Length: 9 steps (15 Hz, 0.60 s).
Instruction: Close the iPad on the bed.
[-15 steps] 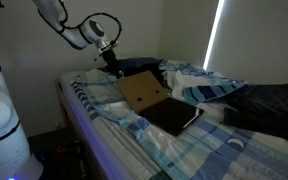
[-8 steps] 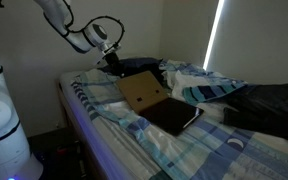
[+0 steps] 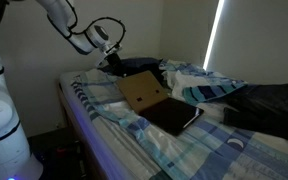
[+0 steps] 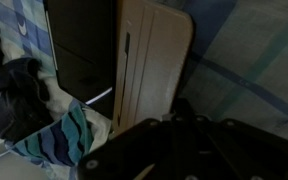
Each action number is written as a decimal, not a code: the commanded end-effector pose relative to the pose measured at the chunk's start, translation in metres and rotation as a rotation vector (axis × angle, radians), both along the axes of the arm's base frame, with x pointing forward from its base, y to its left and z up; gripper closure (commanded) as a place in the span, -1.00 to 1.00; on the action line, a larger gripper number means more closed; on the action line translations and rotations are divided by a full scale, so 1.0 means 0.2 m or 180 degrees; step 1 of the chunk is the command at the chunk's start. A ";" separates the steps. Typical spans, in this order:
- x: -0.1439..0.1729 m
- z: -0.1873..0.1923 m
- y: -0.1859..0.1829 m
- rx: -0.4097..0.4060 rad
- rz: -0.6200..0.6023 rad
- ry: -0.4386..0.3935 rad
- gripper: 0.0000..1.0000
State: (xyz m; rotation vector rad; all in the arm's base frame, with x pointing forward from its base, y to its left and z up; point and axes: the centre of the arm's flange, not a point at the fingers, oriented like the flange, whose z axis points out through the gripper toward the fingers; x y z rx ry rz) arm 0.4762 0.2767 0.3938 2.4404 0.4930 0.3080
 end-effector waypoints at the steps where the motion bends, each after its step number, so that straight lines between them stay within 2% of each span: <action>1: 0.06 0.07 0.00 -0.0075 -0.0087 -0.0142 1.00; 9: 0.14 0.08 -0.13 -0.0191 -0.0244 -0.0154 1.00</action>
